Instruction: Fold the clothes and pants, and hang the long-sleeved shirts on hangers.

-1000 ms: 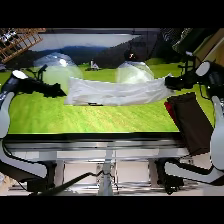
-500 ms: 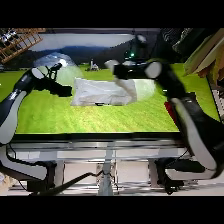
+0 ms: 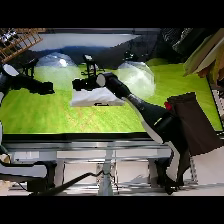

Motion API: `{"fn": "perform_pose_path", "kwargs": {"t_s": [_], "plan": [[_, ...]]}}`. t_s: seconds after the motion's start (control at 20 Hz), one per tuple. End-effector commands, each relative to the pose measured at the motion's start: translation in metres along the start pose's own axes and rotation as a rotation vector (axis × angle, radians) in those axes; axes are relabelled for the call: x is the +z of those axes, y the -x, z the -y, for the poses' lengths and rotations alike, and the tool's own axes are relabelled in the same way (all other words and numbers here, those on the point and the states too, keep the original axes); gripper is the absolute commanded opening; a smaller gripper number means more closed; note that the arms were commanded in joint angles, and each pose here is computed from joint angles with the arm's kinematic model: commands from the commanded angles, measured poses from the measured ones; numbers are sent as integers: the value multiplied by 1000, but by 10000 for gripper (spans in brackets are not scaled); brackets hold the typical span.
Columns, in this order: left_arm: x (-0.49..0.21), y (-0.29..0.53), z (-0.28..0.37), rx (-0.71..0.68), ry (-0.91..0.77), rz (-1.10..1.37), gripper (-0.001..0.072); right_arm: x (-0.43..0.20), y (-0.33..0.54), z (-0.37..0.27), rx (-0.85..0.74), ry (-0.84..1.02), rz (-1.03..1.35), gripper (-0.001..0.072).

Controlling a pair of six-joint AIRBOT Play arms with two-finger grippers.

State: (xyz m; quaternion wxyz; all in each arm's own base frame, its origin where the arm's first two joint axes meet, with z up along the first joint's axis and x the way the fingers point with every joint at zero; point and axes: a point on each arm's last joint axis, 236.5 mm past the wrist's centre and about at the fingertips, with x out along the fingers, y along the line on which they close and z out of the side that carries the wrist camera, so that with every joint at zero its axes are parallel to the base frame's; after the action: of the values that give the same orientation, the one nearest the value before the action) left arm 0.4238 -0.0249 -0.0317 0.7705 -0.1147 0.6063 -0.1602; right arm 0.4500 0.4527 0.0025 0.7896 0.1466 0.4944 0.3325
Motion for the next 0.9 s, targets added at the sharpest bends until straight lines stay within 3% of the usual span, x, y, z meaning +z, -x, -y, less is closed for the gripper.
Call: {"fn": "perform_pose_path", "kwargs": {"t_s": [0.0,0.1,0.25,0.35,0.4,0.45,0.65,0.85], "plan": [[3,-3,22,-47,-35,5,7,16,77,71,-220,55,-90,418],[2,-6,32,-53,-57,-4,7,8,136,131,-346,-32,-160,418],[0,-10,42,-60,-79,-15,7,-35,179,197,-373,-205,-247,418],[0,-12,47,-64,-89,-19,8,-67,175,213,-254,-328,-295,454],[-1,-13,50,-65,-96,-22,8,-71,169,221,-195,-381,-278,606],[-2,-14,53,-67,-102,-25,8,-69,163,229,-136,-430,-239,672],[-5,-18,64,-76,-126,-43,8,-43,142,239,90,-489,-122,691],[-7,-20,70,-79,-139,-49,8,-55,117,236,168,-481,-160,689]]}}
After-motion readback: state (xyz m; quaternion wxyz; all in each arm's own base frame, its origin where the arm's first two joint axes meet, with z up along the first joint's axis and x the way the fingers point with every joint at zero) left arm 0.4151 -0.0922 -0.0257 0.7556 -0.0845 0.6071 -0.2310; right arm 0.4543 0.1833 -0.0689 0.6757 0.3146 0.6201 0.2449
